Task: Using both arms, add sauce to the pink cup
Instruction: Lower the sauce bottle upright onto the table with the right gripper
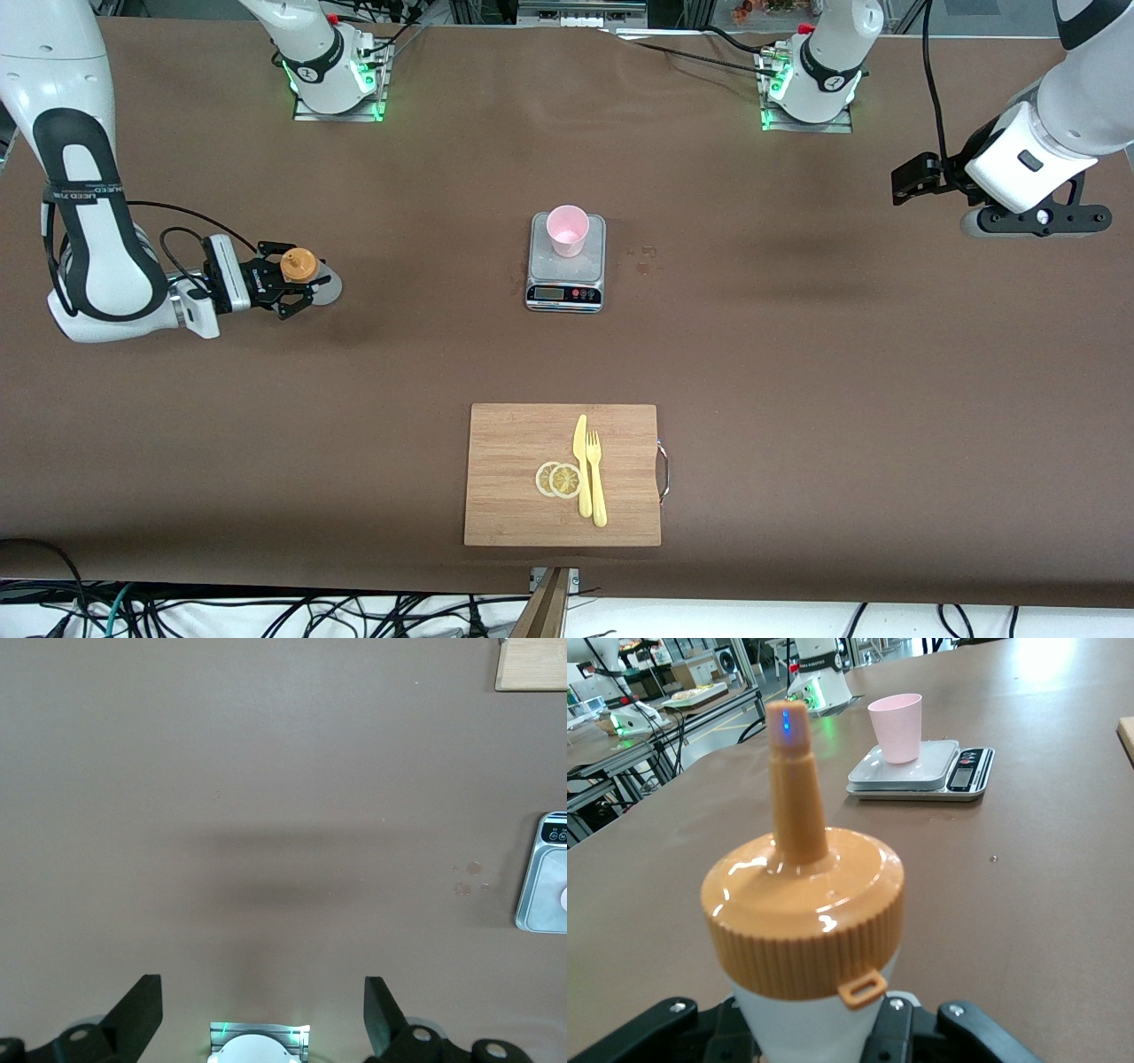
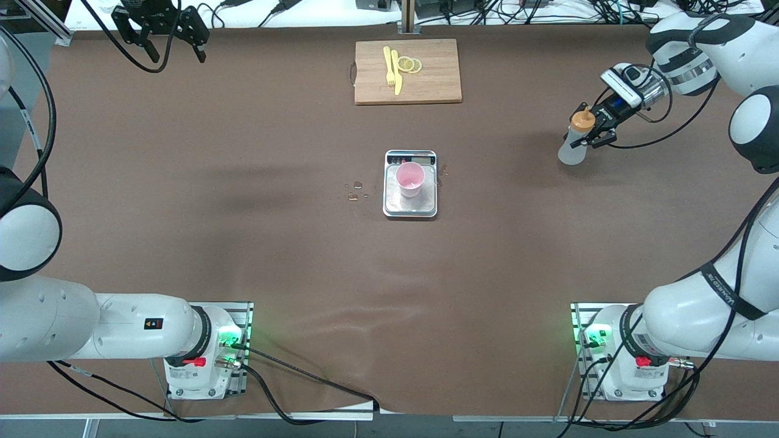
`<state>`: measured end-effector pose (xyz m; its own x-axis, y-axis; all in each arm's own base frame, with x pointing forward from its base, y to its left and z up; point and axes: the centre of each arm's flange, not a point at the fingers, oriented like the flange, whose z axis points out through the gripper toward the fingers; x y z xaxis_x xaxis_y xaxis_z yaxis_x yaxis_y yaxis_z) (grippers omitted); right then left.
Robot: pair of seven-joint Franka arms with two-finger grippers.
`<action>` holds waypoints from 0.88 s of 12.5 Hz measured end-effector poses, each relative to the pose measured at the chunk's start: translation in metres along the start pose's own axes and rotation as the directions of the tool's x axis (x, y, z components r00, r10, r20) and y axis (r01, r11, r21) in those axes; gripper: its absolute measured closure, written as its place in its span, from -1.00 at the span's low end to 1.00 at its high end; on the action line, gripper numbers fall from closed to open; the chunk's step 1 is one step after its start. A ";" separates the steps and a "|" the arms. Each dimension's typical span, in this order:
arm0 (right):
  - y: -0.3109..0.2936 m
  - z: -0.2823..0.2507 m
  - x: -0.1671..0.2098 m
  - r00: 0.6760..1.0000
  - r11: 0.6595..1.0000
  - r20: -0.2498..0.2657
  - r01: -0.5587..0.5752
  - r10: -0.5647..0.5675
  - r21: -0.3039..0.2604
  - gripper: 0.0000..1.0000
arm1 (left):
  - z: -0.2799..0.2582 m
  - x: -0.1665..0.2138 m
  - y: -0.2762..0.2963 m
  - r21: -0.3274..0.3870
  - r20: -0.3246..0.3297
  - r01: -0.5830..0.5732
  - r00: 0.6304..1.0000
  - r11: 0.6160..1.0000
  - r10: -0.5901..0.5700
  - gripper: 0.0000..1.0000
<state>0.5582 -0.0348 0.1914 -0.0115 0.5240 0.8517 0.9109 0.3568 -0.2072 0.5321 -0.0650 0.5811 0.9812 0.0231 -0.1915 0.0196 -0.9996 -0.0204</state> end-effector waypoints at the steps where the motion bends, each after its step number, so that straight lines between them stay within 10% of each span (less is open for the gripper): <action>1: 0.001 0.003 -0.006 1.000 1.000 -0.018 0.007 -0.007 -0.007 0.37 | 0.000 0.000 0.000 0.000 0.000 0.000 1.000 1.000 0.000 -1.00; 9: 0.012 0.009 -0.027 0.997 0.999 -0.059 0.052 -0.051 0.008 0.29 | 0.000 0.000 0.000 0.000 0.000 0.000 1.000 1.000 0.000 -1.00; 11: 0.010 0.008 -0.031 0.996 0.999 -0.067 0.053 -0.053 0.006 -0.15 | 0.000 0.000 0.000 0.000 0.000 0.000 1.000 1.000 0.000 -1.00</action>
<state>0.5642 -0.0412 0.1584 -0.0317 0.4515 0.8917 0.9064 0.3890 -0.1647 0.5321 -0.0650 0.5813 0.9813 0.0231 -0.1911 0.0196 -0.9996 -0.0203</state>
